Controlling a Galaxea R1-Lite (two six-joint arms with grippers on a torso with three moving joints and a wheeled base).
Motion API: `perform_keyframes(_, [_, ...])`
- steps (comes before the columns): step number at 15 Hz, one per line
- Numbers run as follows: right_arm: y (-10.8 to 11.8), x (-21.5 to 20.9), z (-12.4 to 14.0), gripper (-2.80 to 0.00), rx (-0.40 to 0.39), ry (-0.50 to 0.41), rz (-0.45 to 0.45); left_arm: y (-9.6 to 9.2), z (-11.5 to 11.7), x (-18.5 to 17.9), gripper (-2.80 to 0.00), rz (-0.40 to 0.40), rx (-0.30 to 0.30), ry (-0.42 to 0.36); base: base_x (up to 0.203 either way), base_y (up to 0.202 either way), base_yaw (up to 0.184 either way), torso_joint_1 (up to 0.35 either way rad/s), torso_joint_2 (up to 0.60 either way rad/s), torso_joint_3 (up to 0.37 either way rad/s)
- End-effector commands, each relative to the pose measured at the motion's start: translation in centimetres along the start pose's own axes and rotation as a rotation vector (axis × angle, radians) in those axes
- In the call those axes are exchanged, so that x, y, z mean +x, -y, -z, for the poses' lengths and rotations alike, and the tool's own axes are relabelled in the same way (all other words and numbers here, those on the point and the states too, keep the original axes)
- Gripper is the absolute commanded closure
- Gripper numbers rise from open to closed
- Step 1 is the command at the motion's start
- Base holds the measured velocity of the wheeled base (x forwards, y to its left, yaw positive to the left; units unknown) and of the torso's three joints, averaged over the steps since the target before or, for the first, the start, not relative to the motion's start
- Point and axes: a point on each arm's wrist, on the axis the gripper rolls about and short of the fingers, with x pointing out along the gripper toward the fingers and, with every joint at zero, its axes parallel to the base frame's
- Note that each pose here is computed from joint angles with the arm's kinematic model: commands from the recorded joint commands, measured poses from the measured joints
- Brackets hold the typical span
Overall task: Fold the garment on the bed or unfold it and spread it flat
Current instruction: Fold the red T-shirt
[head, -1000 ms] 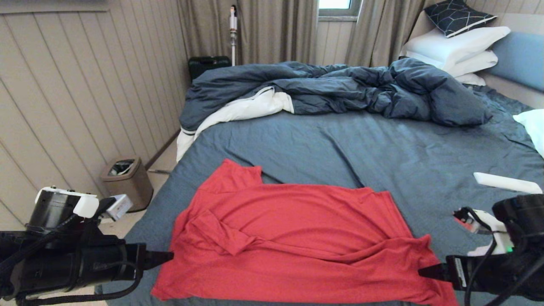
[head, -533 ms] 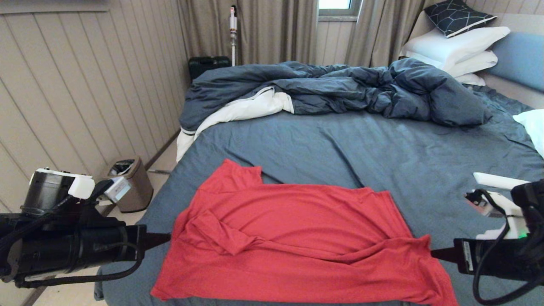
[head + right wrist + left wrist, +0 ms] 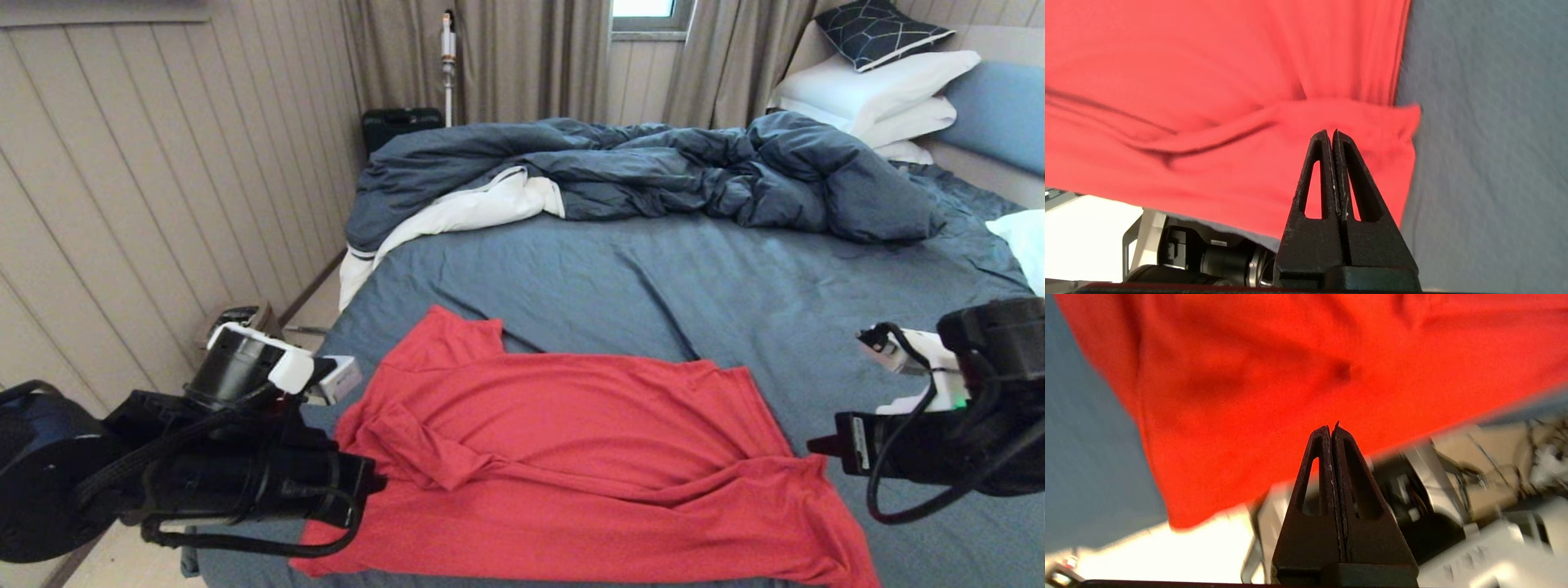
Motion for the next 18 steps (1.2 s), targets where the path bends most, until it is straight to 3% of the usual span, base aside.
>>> perform_keyframes(1, [0.2, 1.7, -0.7, 0.0, 0.008, -0.038, 0.001, 0.5, -1.3, 1.7, 0.0, -0.009, 0.009, -0.006, 0.0, 0.0, 0.0, 0.0, 0.0, 0.0])
perform_keyframes(4, [0.2, 2.6, -3.1, 0.0, 0.029, 0.002, -0.001, -0.5, -6.1, 1.6, 0.0, -0.042, -0.034, 0.117, 0.0, 0.0, 0.0, 0.0, 0.0, 0.0])
perform_keyframes(6, [0.2, 3.4, -4.8, 0.0, 0.049, 0.024, -0.002, -2.5, -9.6, 1.3, 0.0, -0.086, -0.078, 0.196, 0.0, 0.0, 0.0, 0.0, 0.0, 0.0])
perform_keyframes(8, [0.5, 4.8, -5.5, 0.0, 0.062, 0.013, 0.004, -4.7, -11.7, 2.6, 0.0, -0.126, -0.115, 0.214, 0.0, 0.0, 0.0, 0.0, 0.0, 0.0])
perform_keyframes(9, [0.7, 5.5, -5.8, -0.15, 0.072, 0.008, 0.008, -5.4, -12.0, 3.6, 0.0, -0.137, -0.126, 0.201, 0.0, 0.0, 0.0, 0.0, 0.0, 0.0])
perform_keyframes(10, [0.8, 5.9, -6.1, -2.8, 0.076, 0.008, 0.009, -5.8, -12.0, 4.5, -2.8, -0.144, -0.131, 0.186, 0.0, 0.0, 0.0, 0.0, 0.0, 0.0])
perform_keyframes(18, [1.6, 8.2, -7.8, -2.8, 0.084, 0.011, 0.021, -7.2, -13.0, 8.9, -2.8, -0.163, -0.132, 0.148, 0.0, 0.0, 0.0, 0.0, 0.0, 0.0])
